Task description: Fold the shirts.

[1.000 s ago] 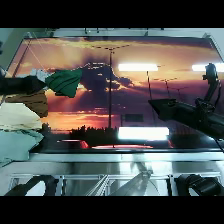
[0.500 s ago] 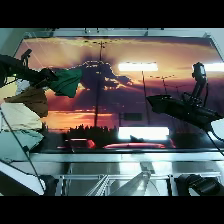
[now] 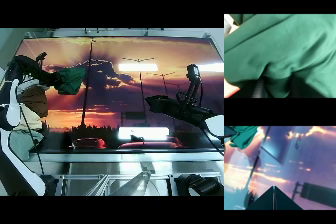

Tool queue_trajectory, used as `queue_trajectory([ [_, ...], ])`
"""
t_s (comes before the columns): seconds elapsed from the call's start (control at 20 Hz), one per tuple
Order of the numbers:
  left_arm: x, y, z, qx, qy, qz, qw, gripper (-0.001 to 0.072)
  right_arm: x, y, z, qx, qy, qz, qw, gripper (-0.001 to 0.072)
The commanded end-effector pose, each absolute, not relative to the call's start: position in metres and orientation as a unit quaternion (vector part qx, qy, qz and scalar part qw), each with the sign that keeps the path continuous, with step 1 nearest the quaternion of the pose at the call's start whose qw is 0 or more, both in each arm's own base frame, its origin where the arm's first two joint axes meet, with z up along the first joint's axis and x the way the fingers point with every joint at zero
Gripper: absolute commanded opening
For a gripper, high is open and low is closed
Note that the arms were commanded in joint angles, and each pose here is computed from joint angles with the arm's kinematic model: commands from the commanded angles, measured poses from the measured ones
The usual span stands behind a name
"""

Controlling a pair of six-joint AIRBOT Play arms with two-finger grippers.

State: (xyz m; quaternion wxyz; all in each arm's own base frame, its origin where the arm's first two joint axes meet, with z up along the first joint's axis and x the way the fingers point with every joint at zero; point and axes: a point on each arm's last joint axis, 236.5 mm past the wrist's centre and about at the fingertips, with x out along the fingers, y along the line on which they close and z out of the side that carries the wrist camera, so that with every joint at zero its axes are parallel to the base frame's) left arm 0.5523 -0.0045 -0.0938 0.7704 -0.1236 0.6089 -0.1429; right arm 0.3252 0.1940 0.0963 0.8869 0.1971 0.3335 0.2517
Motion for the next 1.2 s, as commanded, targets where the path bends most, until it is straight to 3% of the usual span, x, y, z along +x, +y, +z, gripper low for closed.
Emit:
queue_trajectory([
  [0.0,0.552,-0.029,-0.08,-0.107,0.613,-0.171,0.764,0.0016,0.325,0.194,0.096,0.196,0.334,0.252,0.887,0.0023],
  [0.1,0.556,-0.064,-0.033,-0.136,0.579,-0.222,0.773,0.0024,0.326,0.192,0.094,0.183,0.334,0.251,0.89,0.0023],
  [0.2,0.541,-0.122,0.032,-0.184,0.527,-0.325,0.764,0.0024,0.327,0.186,0.09,0.164,0.334,0.244,0.895,0.0023],
  [0.3,0.5,-0.181,0.1,-0.203,0.493,-0.432,0.728,0.0024,0.329,0.172,0.084,0.175,0.349,0.226,0.893,0.0023],
  [0.45,0.41,-0.247,0.158,-0.13,0.501,-0.531,0.671,0.0024,0.314,0.134,0.057,0.217,0.429,0.178,0.858,0.0023],
  [0.65,0.329,-0.317,0.158,-0.065,0.526,-0.564,0.633,0.0022,0.276,0.08,0.029,0.255,0.525,0.129,0.801,0.0023],
  [0.85,0.284,-0.369,0.114,-0.059,0.557,-0.565,0.605,0.0024,0.264,0.044,0.021,0.271,0.544,0.087,0.789,0.0023],
  [0.9,0.283,-0.378,0.102,-0.067,0.558,-0.557,0.611,0.0074,0.266,0.043,0.021,0.273,0.541,0.085,0.791,0.0024],
  [0.95,0.285,-0.382,0.092,-0.074,0.559,-0.548,0.617,0.0331,0.267,0.042,0.021,0.273,0.539,0.084,0.793,0.0033],
  [1.0,0.29,-0.381,0.086,-0.082,0.562,-0.539,0.622,0.061,0.267,0.042,0.02,0.273,0.54,0.084,0.792,0.0173],
  [1.05,0.298,-0.374,0.087,-0.096,0.57,-0.525,0.625,0.071,0.267,0.042,0.018,0.273,0.543,0.083,0.79,0.0413],
  [1.1,0.307,-0.359,0.094,-0.105,0.576,-0.518,0.624,0.071,0.267,0.043,0.017,0.274,0.546,0.083,0.787,0.0512],
  [1.15,0.315,-0.341,0.104,-0.11,0.581,-0.512,0.623,0.071,0.267,0.044,0.015,0.273,0.55,0.086,0.785,0.0509],
])
